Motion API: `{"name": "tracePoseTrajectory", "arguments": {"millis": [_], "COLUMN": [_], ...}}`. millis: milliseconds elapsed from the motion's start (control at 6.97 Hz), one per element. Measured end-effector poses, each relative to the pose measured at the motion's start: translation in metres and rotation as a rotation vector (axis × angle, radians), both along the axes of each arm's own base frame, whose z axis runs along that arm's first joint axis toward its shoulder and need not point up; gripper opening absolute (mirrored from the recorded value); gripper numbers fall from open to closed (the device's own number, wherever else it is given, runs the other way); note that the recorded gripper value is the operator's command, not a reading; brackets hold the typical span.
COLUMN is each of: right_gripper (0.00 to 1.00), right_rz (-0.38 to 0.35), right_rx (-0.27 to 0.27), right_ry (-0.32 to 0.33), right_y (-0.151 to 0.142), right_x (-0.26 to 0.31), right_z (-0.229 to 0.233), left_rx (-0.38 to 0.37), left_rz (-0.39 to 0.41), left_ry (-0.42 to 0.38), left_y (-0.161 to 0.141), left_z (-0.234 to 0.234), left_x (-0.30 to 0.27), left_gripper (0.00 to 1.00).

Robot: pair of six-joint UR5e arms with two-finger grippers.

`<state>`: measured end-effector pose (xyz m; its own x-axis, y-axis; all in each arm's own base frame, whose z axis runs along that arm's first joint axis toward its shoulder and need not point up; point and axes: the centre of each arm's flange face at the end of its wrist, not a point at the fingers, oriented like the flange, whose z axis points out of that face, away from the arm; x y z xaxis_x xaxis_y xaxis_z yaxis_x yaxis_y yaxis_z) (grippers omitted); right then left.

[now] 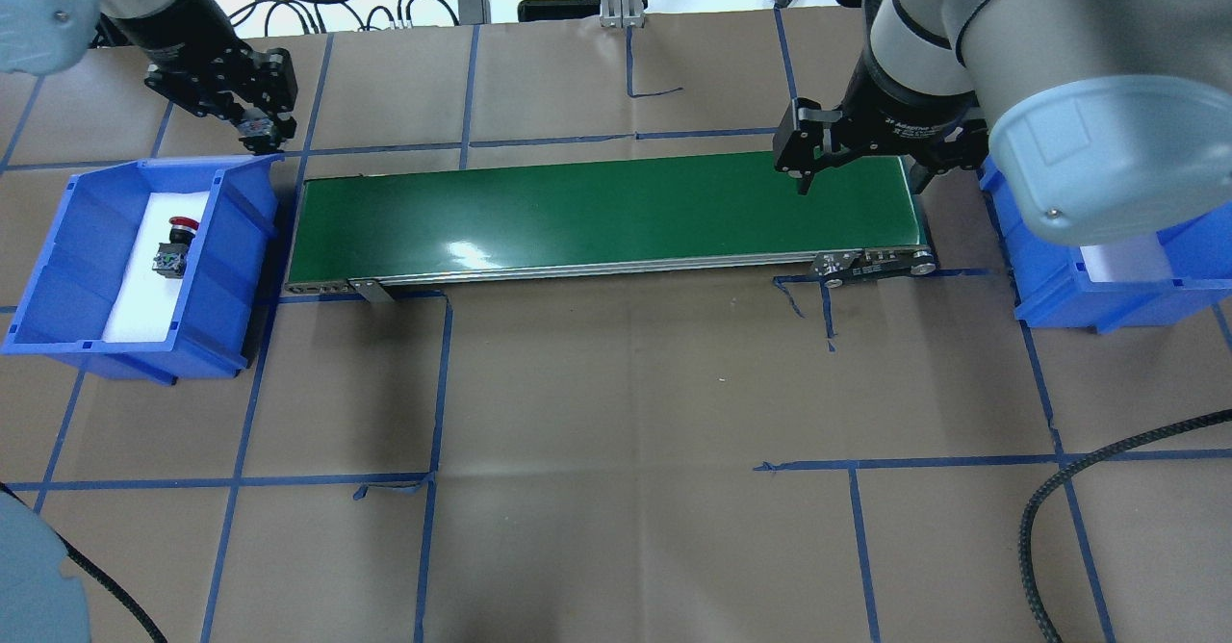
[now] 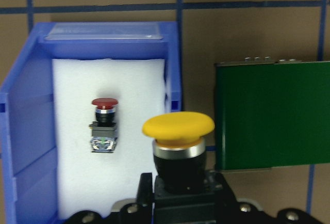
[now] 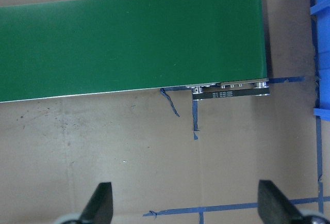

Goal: Transport two buttons from left to right
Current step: 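Lift the yellow button and carry it over the conveyor's near end, then lower the yellow button onto the green belt and open the left gripper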

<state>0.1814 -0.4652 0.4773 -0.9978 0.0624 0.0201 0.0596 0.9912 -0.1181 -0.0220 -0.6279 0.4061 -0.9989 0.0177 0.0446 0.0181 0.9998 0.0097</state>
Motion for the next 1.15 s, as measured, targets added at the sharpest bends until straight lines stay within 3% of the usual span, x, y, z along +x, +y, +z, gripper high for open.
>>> {"name": "tracePoseTrajectory", "arguments": {"millis": [287, 717, 860, 1004, 1147], "right_gripper": [1.0, 1.0, 1.0, 1.0, 1.0], "right_rz": [-0.001, -0.004, -0.004, -0.004, -0.005], "right_rx": [0.002, 0.001, 0.001, 0.0, -0.001], "right_ry": [0.0, 0.0, 0.0, -0.001, -0.001], "right_y": [0.001, 0.001, 0.001, 0.0, 0.001], "right_x": [0.0, -0.001, -0.001, -0.001, -0.002], "right_z": [0.0, 0.001, 0.001, 0.001, 0.002], "left_rx": [0.025, -0.017, -0.028, -0.031, -0.033], "left_rz": [0.005, 0.021, 0.022, 0.021, 0.019], "left_ry": [0.004, -0.029, -0.045, -0.05, -0.05], "left_y": [-0.008, -0.003, 0.002, 0.005, 0.007], "left_z": [-0.049, -0.124, -0.14, -0.147, -0.15], "left_x": [-0.015, -0.016, -0.016, -0.017, -0.018], "left_gripper": [0.13, 0.14, 0.24, 0.7, 0.99]}}
